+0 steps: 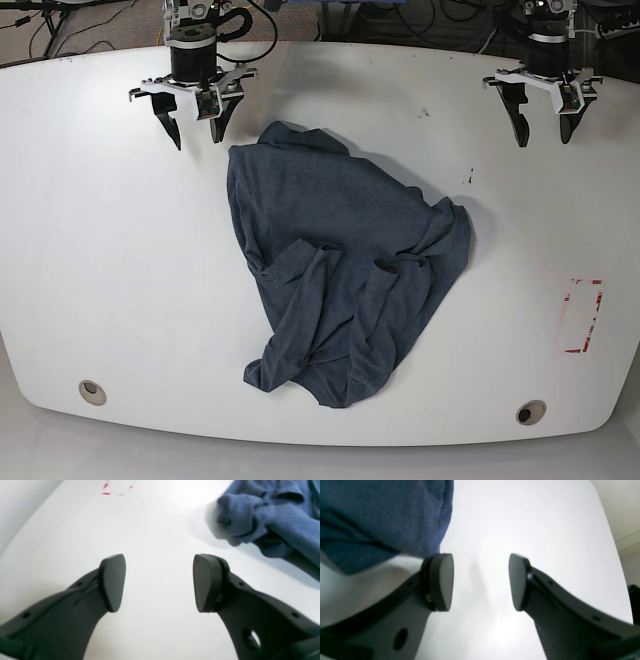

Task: Fold the T-shirt properly
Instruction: 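Lower both open grippers toward the crumpled navy T-shirt, then move the right gripper onto the T-shirt edge and close on it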

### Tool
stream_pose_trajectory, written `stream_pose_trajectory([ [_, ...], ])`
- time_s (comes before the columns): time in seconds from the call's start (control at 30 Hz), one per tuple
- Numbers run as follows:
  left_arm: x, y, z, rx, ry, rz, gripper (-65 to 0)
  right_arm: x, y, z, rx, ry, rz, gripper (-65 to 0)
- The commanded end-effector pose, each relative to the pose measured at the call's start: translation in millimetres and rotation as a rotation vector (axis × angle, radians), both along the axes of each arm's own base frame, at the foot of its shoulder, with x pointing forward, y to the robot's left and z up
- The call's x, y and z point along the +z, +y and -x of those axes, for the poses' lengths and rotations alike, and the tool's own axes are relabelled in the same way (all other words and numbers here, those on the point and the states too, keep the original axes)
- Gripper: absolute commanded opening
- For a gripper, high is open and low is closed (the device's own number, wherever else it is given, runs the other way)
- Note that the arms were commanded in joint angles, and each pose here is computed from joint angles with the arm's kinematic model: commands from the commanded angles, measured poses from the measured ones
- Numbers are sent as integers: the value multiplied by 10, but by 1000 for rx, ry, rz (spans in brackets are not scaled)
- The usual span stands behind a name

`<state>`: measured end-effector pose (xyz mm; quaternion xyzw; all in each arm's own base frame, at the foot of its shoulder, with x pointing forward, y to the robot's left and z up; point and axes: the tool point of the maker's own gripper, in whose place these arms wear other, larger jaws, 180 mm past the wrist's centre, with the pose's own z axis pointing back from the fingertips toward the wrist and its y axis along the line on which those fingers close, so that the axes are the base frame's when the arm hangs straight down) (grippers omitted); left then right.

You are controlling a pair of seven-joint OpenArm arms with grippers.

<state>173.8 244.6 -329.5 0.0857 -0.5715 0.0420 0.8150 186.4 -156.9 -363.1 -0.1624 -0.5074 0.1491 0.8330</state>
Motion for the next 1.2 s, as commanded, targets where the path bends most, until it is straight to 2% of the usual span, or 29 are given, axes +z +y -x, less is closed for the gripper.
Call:
stream_pose_trajectory([
  [0.0, 126, 25, -9, -3, -38, -25, -259, 136, 10, -104, -2, -54, 2, -306],
  [0.13, 124, 29, -26, -2, -41, -23, -259, 174, 37, -217, -2, -68, -6, -298],
  [0.4, 176, 36, -217, -8, -67, -25, -256, 189, 100, -543, -24, -25, -26, -245],
  [0.67, 243, 0, -339, -40, -85, -49, -247, 149, 96, -719, -61, 51, -63, -265],
  [1.0, 304, -218, -502, -87, -121, -39, -246, 147, 127, -749, -96, 63, -231, -266],
  [1.07, 324, -251, -517, -96, -126, -38, -247, 161, 136, -760, -95, 55, -246, -266],
  [1.17, 460, -380, -524, -124, -171, -5, -252, 205, 152, -809, -77, 25, -203, -267],
])
